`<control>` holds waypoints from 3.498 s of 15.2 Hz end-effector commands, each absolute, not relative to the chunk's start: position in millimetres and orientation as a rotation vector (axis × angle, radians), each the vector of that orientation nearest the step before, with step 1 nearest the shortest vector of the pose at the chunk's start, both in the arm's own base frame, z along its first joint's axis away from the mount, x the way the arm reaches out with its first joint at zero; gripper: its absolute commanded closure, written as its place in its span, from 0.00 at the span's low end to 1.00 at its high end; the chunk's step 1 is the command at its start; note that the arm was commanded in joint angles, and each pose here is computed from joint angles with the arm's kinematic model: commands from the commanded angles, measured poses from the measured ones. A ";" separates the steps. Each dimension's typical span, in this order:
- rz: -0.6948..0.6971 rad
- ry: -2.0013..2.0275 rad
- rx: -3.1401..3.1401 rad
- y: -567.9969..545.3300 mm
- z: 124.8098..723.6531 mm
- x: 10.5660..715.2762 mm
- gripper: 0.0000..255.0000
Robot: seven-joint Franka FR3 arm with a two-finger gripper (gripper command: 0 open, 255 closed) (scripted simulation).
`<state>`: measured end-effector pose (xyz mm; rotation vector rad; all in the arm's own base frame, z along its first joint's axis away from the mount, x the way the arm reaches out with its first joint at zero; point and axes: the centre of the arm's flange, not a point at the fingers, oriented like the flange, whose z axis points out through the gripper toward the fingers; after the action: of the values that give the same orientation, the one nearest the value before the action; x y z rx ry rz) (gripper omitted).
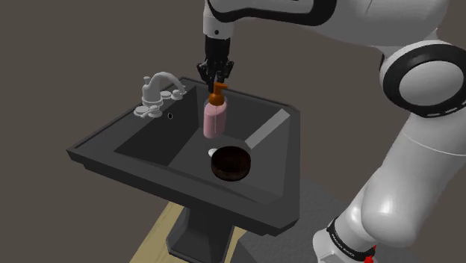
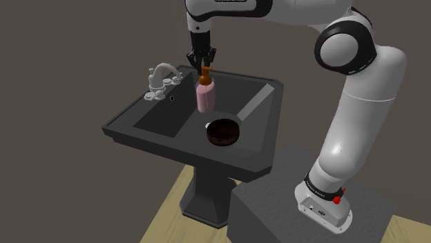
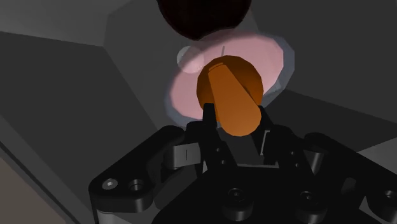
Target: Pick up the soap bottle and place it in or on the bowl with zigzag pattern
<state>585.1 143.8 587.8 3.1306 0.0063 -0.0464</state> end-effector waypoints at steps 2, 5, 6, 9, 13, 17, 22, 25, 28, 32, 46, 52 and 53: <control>-0.046 0.006 3.131 134.4 597.4 549.7 1.00; -0.046 0.006 3.131 123.1 610.6 514.1 1.00; -0.046 0.006 3.131 119.4 615.0 502.3 1.00; -0.046 0.006 3.131 109.2 626.8 470.3 1.00; -0.046 0.006 3.131 109.2 605.7 470.3 1.00; -0.046 0.006 3.131 109.2 584.6 470.3 1.00; -0.046 0.006 3.131 109.2 558.2 470.3 1.00; -0.046 0.006 3.131 109.2 542.3 470.3 1.00; -0.046 0.006 3.131 109.2 526.5 470.3 1.00; -0.046 0.006 3.131 109.2 505.4 470.3 1.00; -0.046 0.006 3.131 107.4 485.7 468.6 0.00; -0.046 0.006 3.131 109.6 523.0 471.4 0.00; -0.046 0.006 3.131 109.7 533.4 471.7 0.00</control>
<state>476.1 109.3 523.1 3.1309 0.0057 -0.0434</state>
